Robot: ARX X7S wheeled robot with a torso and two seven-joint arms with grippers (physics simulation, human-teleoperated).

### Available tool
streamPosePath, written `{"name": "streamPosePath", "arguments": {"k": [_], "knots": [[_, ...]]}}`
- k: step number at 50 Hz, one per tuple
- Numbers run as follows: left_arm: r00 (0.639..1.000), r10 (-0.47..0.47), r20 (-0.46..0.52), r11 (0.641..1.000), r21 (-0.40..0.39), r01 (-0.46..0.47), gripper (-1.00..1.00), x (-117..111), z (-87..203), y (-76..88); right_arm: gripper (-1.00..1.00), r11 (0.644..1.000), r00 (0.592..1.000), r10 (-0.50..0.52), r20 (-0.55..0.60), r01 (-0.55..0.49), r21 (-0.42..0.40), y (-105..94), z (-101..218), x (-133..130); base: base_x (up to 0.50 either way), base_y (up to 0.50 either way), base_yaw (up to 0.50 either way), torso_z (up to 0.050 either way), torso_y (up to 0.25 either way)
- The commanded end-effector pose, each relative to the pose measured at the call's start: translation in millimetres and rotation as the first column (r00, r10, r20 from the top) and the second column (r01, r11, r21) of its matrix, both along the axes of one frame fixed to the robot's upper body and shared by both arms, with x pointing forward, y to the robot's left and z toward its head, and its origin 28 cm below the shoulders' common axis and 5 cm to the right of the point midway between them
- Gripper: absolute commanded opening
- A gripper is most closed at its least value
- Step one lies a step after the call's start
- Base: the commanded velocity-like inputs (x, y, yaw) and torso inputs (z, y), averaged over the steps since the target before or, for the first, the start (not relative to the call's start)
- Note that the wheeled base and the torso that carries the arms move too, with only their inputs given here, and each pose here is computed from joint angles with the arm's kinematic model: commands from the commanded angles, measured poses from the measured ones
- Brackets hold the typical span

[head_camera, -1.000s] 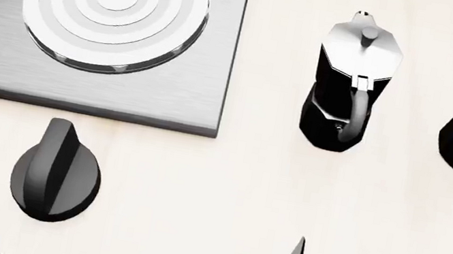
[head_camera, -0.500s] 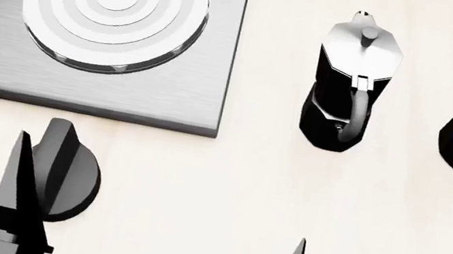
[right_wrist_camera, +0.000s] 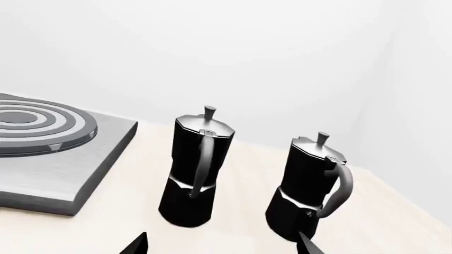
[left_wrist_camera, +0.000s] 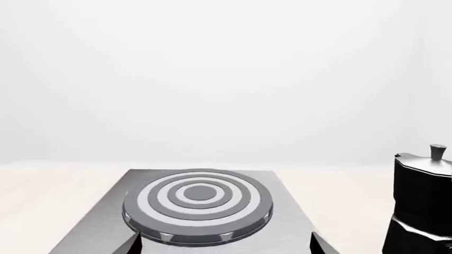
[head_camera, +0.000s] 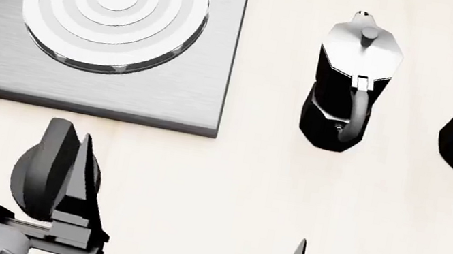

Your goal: Turn off the stove.

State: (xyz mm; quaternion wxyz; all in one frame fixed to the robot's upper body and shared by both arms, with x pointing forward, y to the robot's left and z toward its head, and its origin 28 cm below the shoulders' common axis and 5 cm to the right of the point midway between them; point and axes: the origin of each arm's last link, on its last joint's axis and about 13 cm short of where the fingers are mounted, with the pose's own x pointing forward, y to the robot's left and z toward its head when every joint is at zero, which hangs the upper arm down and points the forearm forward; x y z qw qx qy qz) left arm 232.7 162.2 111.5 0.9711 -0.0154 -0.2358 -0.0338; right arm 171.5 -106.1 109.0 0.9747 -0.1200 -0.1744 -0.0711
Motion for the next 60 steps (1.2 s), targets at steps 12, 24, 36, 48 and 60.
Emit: {"name": "streamPosePath", "arguments": {"k": [12, 24, 36, 48, 60], "knots": [[0.997, 0.067, -0.043, 0.993, 0.095, -0.063, 1.0, 23.6, -21.8, -4.0, 1.0, 1.0, 1.0, -0.02, 0.004, 0.02, -0.01, -2.8, 1.8, 0.0, 0.0, 0.0, 0.0, 0.0, 0.0], [0.992, 0.113, -0.054, 0.99, 0.095, -0.107, 1.0, 29.8, -27.9, 2.7, 1.0, 1.0, 1.0, -0.019, 0.0, 0.019, -0.008, -2.4, 0.9, 0.3, 0.0, 0.0, 0.0, 0.0, 0.0], [0.989, 0.126, -0.075, 0.987, 0.112, -0.117, 1.0, 34.8, -35.5, 6.8, 1.0, 1.0, 1.0, -0.017, -0.002, 0.017, -0.008, -1.8, 0.6, 0.7, 0.0, 0.0, 0.0, 0.0, 0.0], [0.985, 0.147, -0.094, 0.983, 0.127, -0.135, 1.0, 41.5, -41.3, 8.8, 1.0, 1.0, 1.0, -0.014, -0.003, 0.014, -0.007, -1.8, 0.1, 1.0, 0.0, 0.0, 0.0, 0.0, 0.0], [0.982, 0.161, -0.097, 0.98, 0.134, -0.148, 1.0, 46.9, -45.8, 10.5, 1.0, 1.0, 1.0, -0.013, -0.004, 0.013, -0.008, -1.7, -0.2, 1.2, 0.0, 0.0, 0.0, 0.0, 0.0]]}}
